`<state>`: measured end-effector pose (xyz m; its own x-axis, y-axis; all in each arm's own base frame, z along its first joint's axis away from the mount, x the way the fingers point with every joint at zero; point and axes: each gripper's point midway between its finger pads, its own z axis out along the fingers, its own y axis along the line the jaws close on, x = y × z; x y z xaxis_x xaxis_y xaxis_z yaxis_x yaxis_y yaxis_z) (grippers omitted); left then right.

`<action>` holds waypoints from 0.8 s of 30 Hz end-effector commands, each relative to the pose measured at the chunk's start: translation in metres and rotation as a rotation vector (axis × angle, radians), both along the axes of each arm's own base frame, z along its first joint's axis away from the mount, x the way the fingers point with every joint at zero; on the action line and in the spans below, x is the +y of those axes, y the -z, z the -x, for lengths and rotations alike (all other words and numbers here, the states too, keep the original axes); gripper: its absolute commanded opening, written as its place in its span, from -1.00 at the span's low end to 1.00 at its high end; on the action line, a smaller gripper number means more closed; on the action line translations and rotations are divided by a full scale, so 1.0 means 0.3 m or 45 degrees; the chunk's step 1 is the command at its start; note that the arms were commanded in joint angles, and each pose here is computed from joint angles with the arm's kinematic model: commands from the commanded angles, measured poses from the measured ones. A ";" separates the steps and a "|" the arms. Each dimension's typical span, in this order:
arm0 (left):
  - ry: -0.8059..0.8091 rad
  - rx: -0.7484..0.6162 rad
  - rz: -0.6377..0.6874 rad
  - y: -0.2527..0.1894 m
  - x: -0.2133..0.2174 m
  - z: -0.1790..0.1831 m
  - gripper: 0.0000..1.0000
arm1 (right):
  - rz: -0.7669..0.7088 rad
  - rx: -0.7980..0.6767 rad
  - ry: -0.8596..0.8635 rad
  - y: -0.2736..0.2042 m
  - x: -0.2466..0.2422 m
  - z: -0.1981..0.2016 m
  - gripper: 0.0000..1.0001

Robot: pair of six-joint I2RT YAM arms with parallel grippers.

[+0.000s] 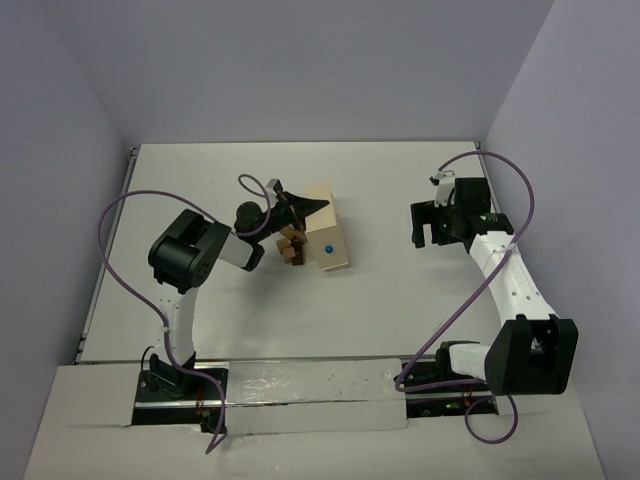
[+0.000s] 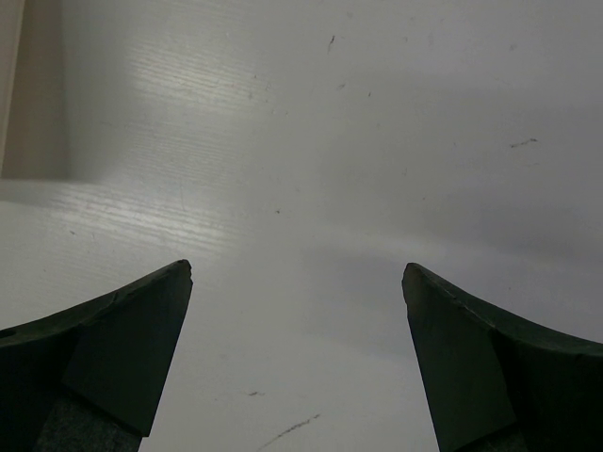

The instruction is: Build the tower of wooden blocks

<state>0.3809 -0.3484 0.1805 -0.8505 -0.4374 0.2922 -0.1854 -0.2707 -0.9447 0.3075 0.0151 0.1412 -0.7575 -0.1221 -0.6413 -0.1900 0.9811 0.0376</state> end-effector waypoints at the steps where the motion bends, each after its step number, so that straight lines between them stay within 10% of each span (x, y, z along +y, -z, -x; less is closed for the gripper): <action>1: 0.220 -0.077 0.645 -0.441 0.098 0.155 -1.00 | 0.024 -0.054 0.012 -0.062 -0.017 -0.032 0.99; 7: 0.346 -0.321 0.565 -0.520 0.025 0.197 -1.00 | 0.021 -0.066 0.013 -0.071 -0.016 -0.043 0.99; 13: 0.596 -0.586 0.062 -0.451 -0.149 0.215 -1.00 | 0.006 -0.085 0.010 -0.074 -0.008 -0.051 0.99; 24: 0.273 -0.911 -1.422 -0.145 0.012 -0.083 -1.00 | 0.009 -0.121 -0.006 -0.103 -0.001 -0.089 0.99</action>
<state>0.3896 -0.4128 0.2500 -0.9191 -0.1435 -0.3669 0.3314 0.2218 -0.9170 0.3134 0.0140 0.1464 -0.7541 -0.1220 -0.6454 -0.1863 0.9820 0.0321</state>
